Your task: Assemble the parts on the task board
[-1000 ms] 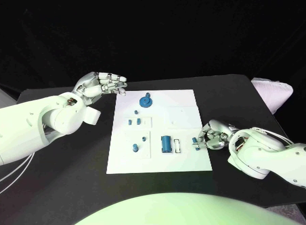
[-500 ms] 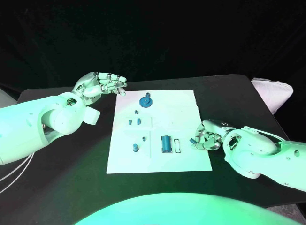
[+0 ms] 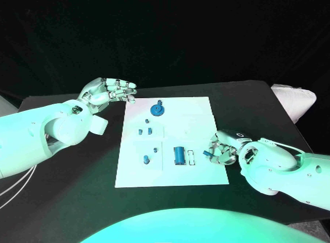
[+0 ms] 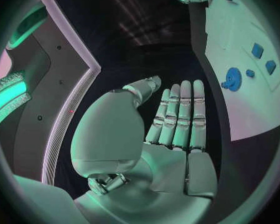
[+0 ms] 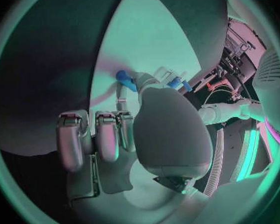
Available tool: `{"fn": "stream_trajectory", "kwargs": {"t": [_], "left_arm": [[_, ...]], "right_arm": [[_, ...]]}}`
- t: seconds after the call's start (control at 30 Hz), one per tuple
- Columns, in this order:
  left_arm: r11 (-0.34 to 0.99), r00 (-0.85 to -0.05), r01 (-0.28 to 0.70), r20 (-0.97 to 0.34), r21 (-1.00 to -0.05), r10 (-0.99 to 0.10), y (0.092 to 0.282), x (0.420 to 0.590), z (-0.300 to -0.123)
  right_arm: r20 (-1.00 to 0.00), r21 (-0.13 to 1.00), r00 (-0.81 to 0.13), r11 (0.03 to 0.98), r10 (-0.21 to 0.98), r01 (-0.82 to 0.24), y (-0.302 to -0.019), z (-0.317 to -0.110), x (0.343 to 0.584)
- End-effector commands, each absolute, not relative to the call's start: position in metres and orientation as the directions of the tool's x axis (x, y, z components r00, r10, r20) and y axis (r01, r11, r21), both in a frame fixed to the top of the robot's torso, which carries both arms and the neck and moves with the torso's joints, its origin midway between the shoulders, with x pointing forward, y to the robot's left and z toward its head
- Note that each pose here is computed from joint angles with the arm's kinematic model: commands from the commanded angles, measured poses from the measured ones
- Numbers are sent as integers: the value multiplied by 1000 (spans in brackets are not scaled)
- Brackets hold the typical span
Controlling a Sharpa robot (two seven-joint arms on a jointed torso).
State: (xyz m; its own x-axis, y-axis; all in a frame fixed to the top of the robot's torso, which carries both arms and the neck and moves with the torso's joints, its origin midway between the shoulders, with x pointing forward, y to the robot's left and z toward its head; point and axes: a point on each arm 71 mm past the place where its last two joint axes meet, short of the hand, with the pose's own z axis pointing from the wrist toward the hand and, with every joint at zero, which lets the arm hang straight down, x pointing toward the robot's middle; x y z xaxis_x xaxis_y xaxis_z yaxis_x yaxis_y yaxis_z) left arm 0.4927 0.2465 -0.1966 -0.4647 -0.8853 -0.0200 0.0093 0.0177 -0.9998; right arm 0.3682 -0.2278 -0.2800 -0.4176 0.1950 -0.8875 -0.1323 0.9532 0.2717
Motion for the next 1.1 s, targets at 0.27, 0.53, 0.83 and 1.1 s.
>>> {"fn": "stream_trajectory", "kwargs": {"t": [0.27,0.53,0.83,1.1], "left_arm": [[4,-472,16,-11,-1000,-881,245,492,-195],[3,-473,16,-10,-1000,-881,244,492,-195],[2,-475,16,-10,-1000,-880,243,492,-195],[2,-475,15,-9,-1000,-880,242,492,-195]], "right_arm": [[-839,361,-449,932,309,-33,-230,-283,359],[-784,477,-443,879,435,21,-224,-266,362],[-709,538,-499,840,498,74,-209,-268,363],[-656,549,-547,826,521,128,-198,-275,365]]}}
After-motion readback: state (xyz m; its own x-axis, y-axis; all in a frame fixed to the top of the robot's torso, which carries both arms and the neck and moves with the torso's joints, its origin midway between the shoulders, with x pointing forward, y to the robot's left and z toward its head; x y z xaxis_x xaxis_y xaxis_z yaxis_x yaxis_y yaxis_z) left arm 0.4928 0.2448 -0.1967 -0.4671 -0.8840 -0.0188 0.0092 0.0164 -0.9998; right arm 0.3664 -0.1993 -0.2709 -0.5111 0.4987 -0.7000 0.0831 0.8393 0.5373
